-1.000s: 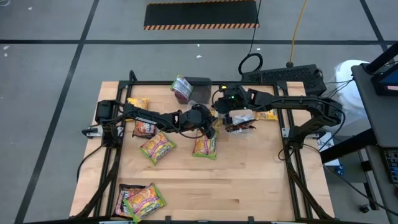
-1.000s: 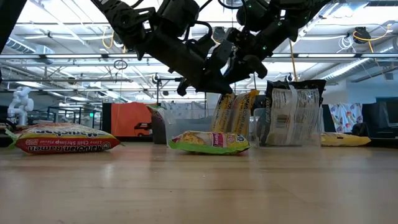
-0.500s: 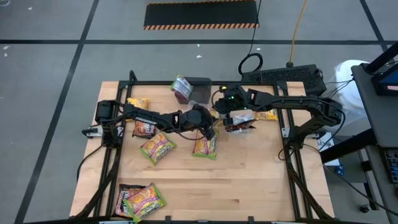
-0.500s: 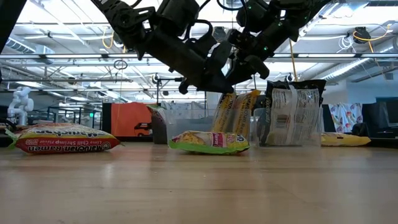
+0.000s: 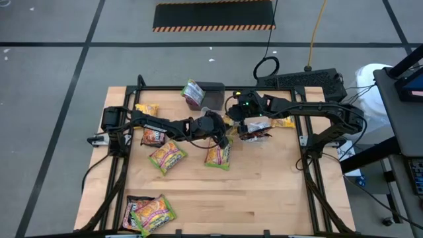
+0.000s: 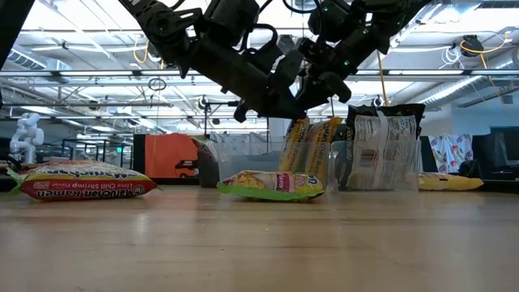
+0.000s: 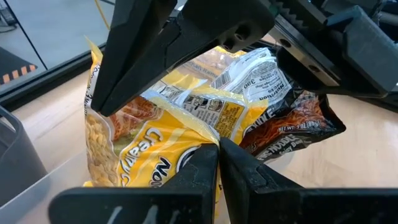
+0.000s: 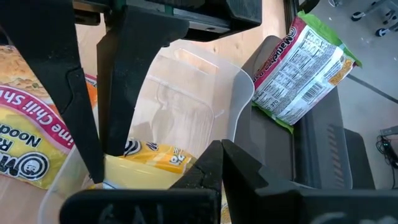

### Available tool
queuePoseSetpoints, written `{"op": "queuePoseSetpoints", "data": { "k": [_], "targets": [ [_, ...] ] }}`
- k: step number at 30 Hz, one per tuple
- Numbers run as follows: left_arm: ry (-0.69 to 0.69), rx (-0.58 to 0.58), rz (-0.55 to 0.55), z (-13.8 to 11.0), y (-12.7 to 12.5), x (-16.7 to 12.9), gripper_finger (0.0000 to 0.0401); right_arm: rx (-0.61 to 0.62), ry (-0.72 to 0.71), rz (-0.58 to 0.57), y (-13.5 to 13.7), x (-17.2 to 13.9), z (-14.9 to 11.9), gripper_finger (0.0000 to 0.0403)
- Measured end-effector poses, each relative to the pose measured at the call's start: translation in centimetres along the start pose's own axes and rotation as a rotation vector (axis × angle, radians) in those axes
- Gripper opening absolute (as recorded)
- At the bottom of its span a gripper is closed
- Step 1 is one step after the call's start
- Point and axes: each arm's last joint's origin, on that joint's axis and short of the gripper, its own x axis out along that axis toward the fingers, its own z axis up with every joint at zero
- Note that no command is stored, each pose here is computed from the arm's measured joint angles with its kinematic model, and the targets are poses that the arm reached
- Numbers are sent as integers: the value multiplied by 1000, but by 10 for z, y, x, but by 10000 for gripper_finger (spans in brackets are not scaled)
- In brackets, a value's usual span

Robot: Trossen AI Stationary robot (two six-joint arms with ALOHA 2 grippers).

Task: Sort Maruchan noodles
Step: Put the yellow noodle pack into the left transparent bin

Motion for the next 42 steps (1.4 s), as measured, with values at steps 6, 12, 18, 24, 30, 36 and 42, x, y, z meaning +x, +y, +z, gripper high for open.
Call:
{"op": "queuePoseSetpoints", "data": {
  "k": [6, 12, 18, 24, 30, 36, 42],
  "targets": [
    [-16, -13, -5, 2, 0, 0, 22, 0, 1, -1, 0, 0, 0, 0],
    [-23, -11, -11, 2, -1, 0, 21, 0, 1, -2, 0, 0, 0, 0],
    [-22, -8, -14, 2, -2, 0, 21, 0, 2, -2, 0, 0, 0, 0],
    [-21, 47, -18, 2, -3, -1, 21, 0, 1, -2, 0, 0, 0, 0],
    [-18, 74, -32, 2, -4, -1, 10, 0, 1, -2, 0, 0, 0, 0],
    [-8, 72, -59, 1, -4, -1, 11, 0, 1, -2, 0, 0, 0, 0],
    [-7, 55, -60, 1, -5, -1, 29, -1, -2, -5, 0, 0, 0, 0]
  ]
}}
